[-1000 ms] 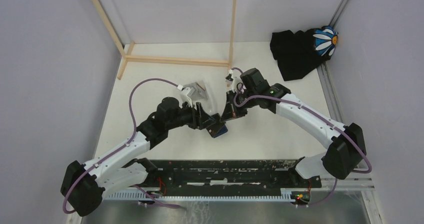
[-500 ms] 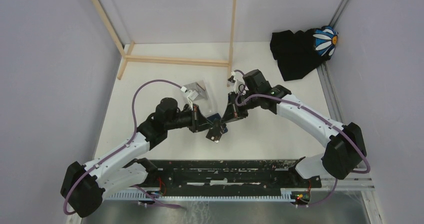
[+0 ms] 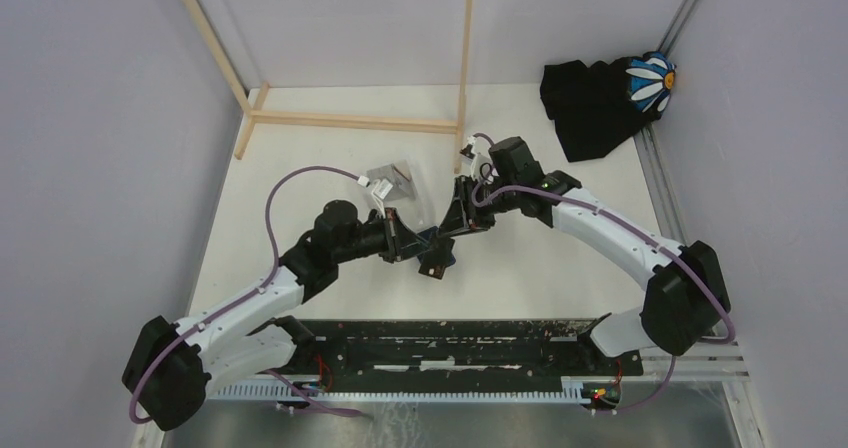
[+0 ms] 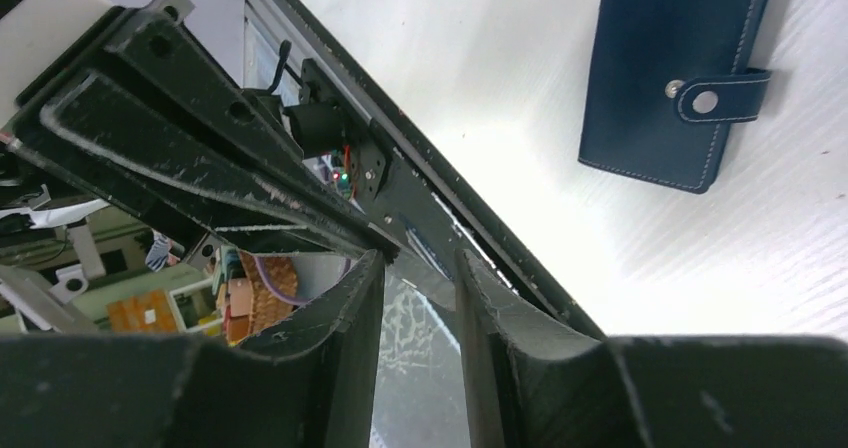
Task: Put the credit cards into the card holder
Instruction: Pick up the credit card from the storage box.
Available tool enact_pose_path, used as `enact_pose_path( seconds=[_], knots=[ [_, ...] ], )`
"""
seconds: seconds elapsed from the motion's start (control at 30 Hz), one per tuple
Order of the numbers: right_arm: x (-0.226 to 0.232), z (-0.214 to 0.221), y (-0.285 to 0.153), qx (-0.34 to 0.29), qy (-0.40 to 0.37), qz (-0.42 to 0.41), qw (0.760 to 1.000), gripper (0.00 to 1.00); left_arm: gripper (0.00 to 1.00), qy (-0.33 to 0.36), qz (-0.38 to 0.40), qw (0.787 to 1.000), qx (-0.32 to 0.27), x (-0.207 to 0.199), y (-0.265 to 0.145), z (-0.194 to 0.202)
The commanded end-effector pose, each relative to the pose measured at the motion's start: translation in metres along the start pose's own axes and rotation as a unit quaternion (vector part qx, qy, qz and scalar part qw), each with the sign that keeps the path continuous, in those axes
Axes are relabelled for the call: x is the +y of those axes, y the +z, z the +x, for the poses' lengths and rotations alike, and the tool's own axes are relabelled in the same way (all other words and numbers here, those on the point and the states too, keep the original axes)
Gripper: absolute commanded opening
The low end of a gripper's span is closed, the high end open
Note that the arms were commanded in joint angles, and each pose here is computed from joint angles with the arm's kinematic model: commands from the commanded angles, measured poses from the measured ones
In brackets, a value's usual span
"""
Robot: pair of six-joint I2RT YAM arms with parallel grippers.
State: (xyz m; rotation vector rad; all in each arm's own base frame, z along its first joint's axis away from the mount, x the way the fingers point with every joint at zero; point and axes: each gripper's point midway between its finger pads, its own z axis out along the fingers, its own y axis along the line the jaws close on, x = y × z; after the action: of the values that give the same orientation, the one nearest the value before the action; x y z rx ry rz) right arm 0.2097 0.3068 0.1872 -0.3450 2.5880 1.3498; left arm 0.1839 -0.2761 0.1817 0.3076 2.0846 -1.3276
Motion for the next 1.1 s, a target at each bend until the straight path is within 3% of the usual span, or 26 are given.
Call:
enact_pose_path(
  seconds=[0.0,0.33,0.6,0.93,1.07],
  knots=[
    [0.010,-0.015,-0.006,-0.061,-0.037,-0.016,0.997,0.38,0.03,-0.086,-0.018,0.991,-0.098,0.005,0.004,-0.031],
    [-0.012,-0.019,-0.005,-0.116,-0.028,0.010,0.993,0.39,0.03,-0.148,-0.041,0.972,-0.176,0.013,-0.002,-0.057],
    [-0.018,-0.030,-0.008,-0.167,-0.018,0.018,0.986,0.42,0.03,-0.168,-0.043,0.967,-0.188,0.019,-0.006,-0.053],
    [-0.001,-0.037,0.014,-0.166,0.060,-0.080,0.981,0.40,0.03,-0.204,-0.042,0.952,-0.224,0.027,-0.010,-0.058],
    [-0.007,-0.034,0.016,-0.163,0.064,-0.069,0.982,0.40,0.03,-0.213,-0.043,0.947,-0.237,0.029,-0.011,-0.061]
  ],
)
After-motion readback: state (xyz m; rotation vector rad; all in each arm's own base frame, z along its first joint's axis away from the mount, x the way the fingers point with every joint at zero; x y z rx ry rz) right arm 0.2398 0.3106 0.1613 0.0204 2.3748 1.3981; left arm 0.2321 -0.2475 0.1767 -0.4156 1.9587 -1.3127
